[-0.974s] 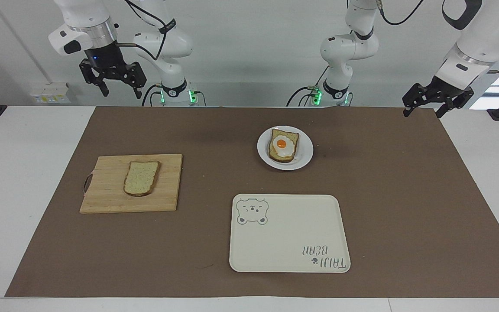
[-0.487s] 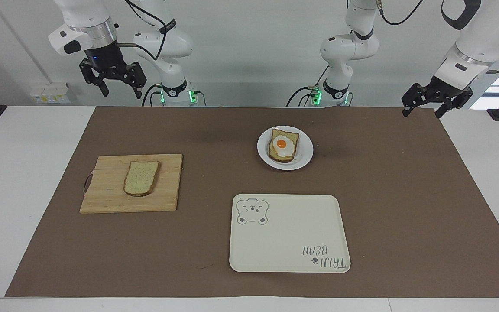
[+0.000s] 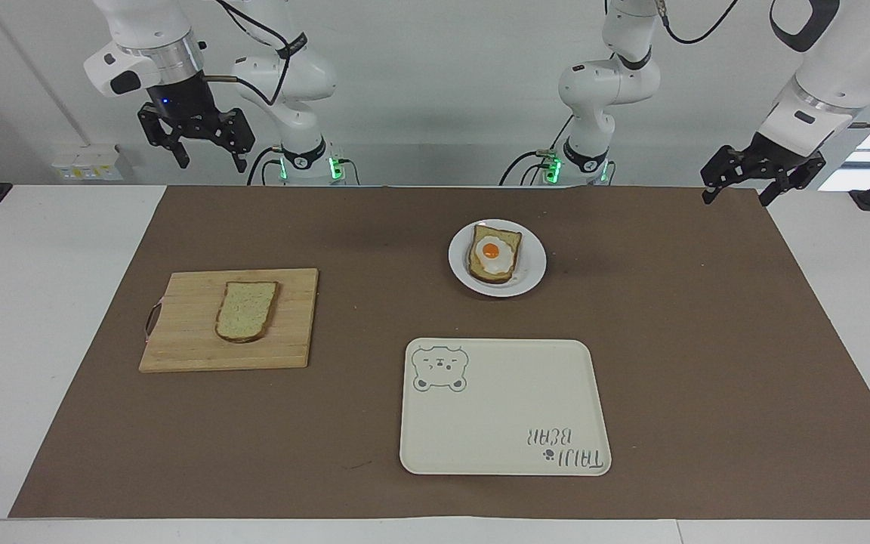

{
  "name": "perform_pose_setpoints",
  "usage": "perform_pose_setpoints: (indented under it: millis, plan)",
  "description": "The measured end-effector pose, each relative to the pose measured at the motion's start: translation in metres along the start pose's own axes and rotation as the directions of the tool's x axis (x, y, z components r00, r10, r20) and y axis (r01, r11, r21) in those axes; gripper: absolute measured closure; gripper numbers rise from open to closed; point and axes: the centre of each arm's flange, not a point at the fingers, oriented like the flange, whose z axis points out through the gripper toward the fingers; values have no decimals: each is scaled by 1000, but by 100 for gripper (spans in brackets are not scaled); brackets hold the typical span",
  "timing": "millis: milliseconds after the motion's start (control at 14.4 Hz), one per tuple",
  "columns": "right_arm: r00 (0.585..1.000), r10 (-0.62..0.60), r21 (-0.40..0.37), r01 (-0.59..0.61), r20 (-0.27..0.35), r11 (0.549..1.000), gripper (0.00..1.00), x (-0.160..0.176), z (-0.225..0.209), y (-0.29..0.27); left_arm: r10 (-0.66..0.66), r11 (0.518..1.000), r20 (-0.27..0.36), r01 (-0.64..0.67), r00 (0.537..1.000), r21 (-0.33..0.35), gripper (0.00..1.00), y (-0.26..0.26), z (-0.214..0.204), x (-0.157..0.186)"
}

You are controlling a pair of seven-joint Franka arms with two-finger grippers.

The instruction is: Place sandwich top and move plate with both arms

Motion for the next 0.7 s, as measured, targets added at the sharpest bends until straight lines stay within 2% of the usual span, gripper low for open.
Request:
perform_pose_setpoints:
  millis: [696]
  plan:
    - [1000,11,1,-11,1,1000,0,1,0,6,0,1000,0,0,1000,0,0,0,0,0]
